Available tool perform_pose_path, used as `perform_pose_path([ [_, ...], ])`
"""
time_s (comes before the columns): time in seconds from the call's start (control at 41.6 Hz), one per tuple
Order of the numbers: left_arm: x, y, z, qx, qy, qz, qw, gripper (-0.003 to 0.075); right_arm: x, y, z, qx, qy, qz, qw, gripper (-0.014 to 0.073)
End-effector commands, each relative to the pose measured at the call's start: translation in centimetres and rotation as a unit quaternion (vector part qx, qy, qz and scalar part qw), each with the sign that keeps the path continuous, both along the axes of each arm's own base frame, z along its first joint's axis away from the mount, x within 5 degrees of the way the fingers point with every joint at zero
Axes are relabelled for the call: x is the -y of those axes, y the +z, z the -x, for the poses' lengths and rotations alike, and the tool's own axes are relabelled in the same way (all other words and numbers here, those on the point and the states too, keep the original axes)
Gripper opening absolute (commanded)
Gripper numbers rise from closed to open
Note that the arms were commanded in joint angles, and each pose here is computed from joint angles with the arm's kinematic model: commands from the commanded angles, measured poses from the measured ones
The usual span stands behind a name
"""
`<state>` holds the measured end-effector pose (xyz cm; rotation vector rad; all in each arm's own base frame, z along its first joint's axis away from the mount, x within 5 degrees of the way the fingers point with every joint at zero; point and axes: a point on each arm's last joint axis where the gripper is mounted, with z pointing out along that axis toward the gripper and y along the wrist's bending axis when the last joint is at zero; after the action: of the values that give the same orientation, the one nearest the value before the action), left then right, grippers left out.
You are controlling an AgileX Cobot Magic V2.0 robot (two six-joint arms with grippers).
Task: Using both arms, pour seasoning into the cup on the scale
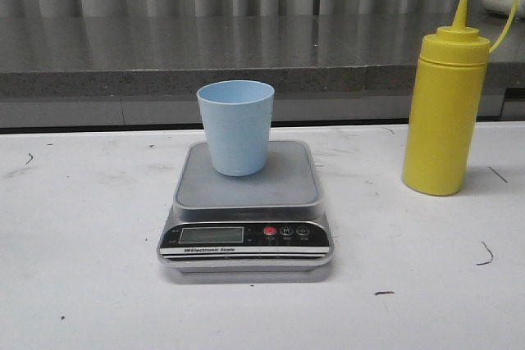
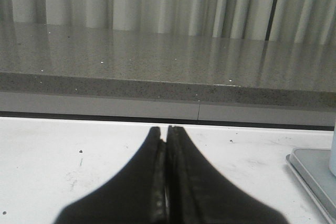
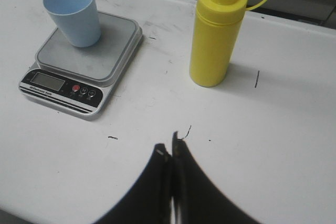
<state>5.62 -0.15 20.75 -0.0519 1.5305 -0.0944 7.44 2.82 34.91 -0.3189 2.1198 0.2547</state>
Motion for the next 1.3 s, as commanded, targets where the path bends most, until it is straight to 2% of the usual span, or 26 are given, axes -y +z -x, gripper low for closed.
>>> perform_pose_path([
  [0.0, 0.0, -0.1, 0.1, 0.032, 0.001, 0.004, 0.999, -0.002, -0.1, 1.3, -0.3, 0.043, -0.002, -0.016, 0.999, -0.0056],
  [0.361, 0.0, -0.1, 0.1, 0.032, 0.001, 0.004, 0.999, -0.002, 0.0, 1.1, -0.1, 0.046, -0.003, -0.016, 0.999, -0.0056],
  [0.457, 0.0, -0.1, 0.1, 0.032, 0.001, 0.004, 0.999, -0.002, 0.6, 0.1, 0.2, 0.065, -0.029, -0.003, 0.997, -0.0056],
  [0.625, 0.0, -0.1, 0.1, 0.032, 0.001, 0.004, 0.999, -0.002, 1.7, -3.7, 0.6, 0.155, -0.09, -0.005, 0.984, -0.0056],
  [0.794, 0.0, -0.1, 0.1, 0.032, 0.001, 0.004, 0.999, -0.002, 2.2, -8.3, 1.7, 0.233, -0.117, -0.018, 0.965, -0.0056],
  [1.01, 0.0, -0.1, 0.1, 0.032, 0.001, 0.004, 0.999, -0.002, 2.4, -13.3, 2.1, 0.268, -0.128, -0.023, 0.955, -0.0056],
  [1.131, 0.0, -0.1, 0.1, 0.032, 0.001, 0.004, 0.999, -0.002, 2.4, -14.9, 1.9, 0.282, -0.133, -0.027, 0.95, -0.0056],
  [1.275, 0.0, -0.1, 0.1, 0.031, 0.001, 0.004, 1.0, -0.002, 2.6, -15.0, 1.9, 0.279, -0.151, -0.025, 0.948, -0.0081],
])
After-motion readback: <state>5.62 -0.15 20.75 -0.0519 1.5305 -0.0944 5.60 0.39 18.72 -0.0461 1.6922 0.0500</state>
